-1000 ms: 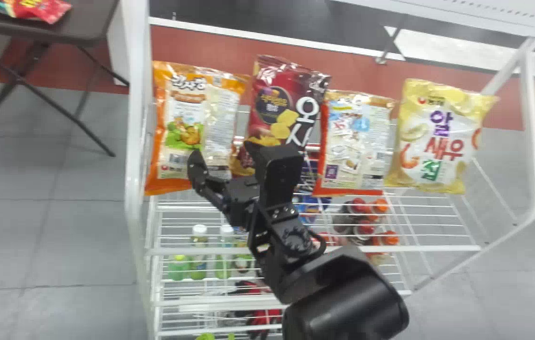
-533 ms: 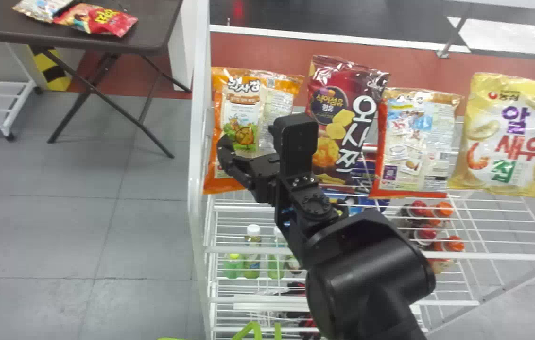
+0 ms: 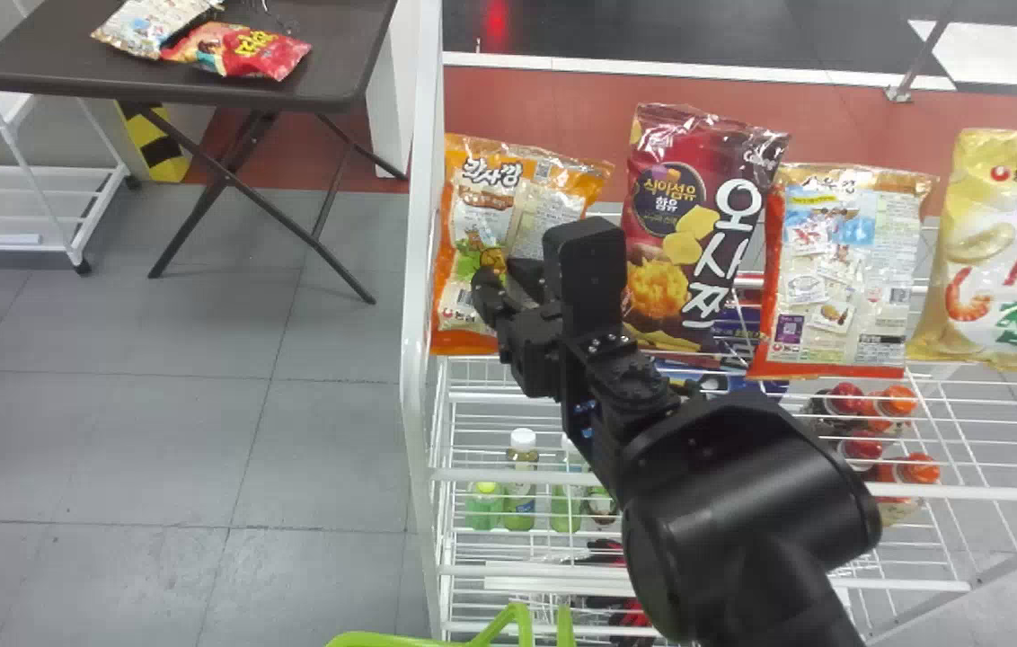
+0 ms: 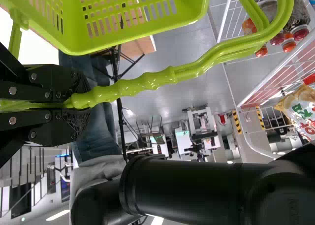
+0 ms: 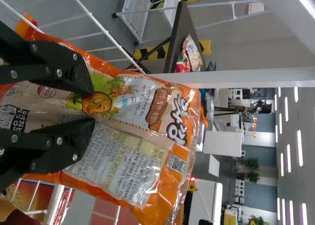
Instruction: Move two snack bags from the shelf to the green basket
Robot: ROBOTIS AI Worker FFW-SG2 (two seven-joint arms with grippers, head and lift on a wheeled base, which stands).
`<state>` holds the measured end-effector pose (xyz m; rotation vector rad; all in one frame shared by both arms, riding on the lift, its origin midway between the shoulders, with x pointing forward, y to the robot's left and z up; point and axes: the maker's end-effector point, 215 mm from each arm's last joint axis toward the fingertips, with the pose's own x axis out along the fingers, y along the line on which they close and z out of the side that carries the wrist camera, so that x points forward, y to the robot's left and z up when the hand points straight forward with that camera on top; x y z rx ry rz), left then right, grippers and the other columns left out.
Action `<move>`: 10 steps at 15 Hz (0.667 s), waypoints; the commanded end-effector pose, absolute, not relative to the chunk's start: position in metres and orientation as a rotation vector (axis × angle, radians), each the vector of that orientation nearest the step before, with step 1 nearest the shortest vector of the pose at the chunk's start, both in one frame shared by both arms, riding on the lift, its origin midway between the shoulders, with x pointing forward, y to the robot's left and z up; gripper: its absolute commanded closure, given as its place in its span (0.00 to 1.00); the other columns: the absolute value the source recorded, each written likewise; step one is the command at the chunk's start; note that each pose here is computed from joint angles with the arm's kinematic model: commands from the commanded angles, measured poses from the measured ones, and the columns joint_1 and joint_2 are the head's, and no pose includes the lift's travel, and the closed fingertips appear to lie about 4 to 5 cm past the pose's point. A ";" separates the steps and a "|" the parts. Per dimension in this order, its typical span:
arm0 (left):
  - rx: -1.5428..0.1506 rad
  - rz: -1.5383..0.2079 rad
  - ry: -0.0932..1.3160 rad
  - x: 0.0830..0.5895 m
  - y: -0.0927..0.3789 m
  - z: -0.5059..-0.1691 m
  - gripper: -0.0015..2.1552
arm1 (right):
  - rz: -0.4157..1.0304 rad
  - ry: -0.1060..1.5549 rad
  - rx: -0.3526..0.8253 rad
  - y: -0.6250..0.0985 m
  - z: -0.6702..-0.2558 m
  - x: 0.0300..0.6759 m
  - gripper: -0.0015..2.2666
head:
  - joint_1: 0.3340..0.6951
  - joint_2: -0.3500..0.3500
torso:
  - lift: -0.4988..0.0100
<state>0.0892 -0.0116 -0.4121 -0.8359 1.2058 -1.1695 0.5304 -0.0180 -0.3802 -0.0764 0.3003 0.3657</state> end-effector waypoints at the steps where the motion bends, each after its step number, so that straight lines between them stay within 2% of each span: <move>1: -0.837 -1.169 1.206 0.089 -0.013 -0.412 0.95 | 0.363 0.277 -0.083 -0.027 -0.367 0.518 0.99 | 1.00 0.42 | 0.95; 7: -0.827 -1.157 1.201 0.091 -0.010 -0.413 0.95 | 0.357 0.350 -0.060 -0.082 -0.352 0.446 0.99 | 1.00 0.32 | 0.95; 10: -0.813 -1.146 1.205 0.093 -0.013 -0.414 0.95 | 0.358 0.402 -0.051 -0.120 -0.331 0.400 0.99 | 1.00 0.20 | 0.95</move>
